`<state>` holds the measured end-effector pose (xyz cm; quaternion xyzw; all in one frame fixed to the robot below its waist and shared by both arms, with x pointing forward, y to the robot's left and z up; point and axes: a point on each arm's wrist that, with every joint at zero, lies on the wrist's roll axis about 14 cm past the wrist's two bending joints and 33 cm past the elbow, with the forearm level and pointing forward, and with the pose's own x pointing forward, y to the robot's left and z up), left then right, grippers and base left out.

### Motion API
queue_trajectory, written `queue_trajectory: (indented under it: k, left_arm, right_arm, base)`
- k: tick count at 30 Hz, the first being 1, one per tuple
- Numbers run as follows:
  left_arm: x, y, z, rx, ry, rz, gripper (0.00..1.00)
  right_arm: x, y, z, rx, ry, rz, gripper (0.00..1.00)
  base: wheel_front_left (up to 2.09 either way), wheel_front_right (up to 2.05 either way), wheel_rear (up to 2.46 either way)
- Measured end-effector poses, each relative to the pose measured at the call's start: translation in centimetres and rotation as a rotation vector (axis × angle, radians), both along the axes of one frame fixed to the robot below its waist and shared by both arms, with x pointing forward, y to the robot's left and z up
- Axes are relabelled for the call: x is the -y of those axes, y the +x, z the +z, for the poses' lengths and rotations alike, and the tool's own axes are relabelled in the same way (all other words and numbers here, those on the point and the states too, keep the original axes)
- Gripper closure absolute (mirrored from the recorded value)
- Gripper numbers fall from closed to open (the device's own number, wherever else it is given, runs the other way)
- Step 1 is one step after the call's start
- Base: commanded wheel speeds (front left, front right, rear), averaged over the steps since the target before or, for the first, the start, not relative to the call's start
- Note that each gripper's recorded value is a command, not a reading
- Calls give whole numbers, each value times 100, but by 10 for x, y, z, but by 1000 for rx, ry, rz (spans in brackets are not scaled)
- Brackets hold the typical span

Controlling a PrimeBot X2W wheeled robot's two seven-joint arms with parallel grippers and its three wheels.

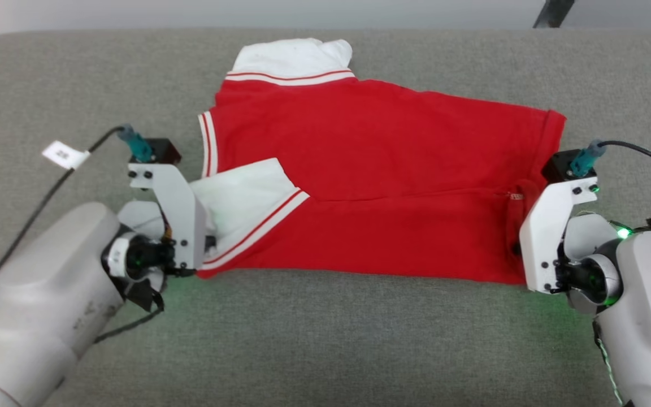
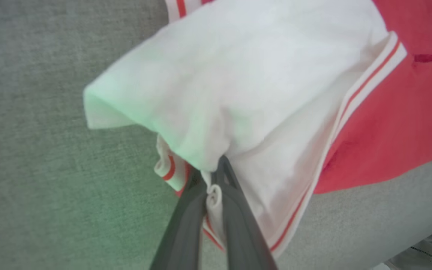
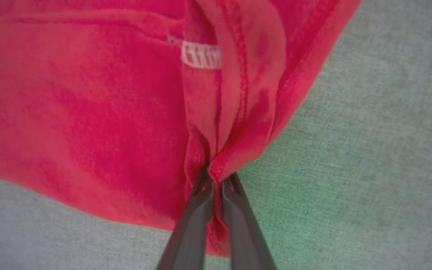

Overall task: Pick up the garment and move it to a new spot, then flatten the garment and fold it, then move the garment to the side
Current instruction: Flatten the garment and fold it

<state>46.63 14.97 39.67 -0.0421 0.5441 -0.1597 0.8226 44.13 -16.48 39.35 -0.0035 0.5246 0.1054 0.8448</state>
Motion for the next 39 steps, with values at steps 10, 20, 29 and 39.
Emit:
queue_trajectory:
  k: [10, 20, 29, 39]
  left_arm:
    - [-8, -13, 5, 8, -11, 25, 100]
    - [-17, -16, 19, 36, 8, 22, 100]
    - [-19, -37, 23, 21, 16, 6, 100]
    - [-16, -63, 15, -29, 16, -17, 100]
  right_arm:
    - [4, -4, 10, 22, 4, -3, 100]
    - [15, -6, 32, 54, -17, 14, 100]
    - [35, -20, 41, 42, -50, 23, 100]
    - [44, -42, 33, -5, -43, 10, 100]
  base:
    - [0, 0, 0]
    - [0, 0, 0]
    - [0, 0, 0]
    - [0, 0, 0]
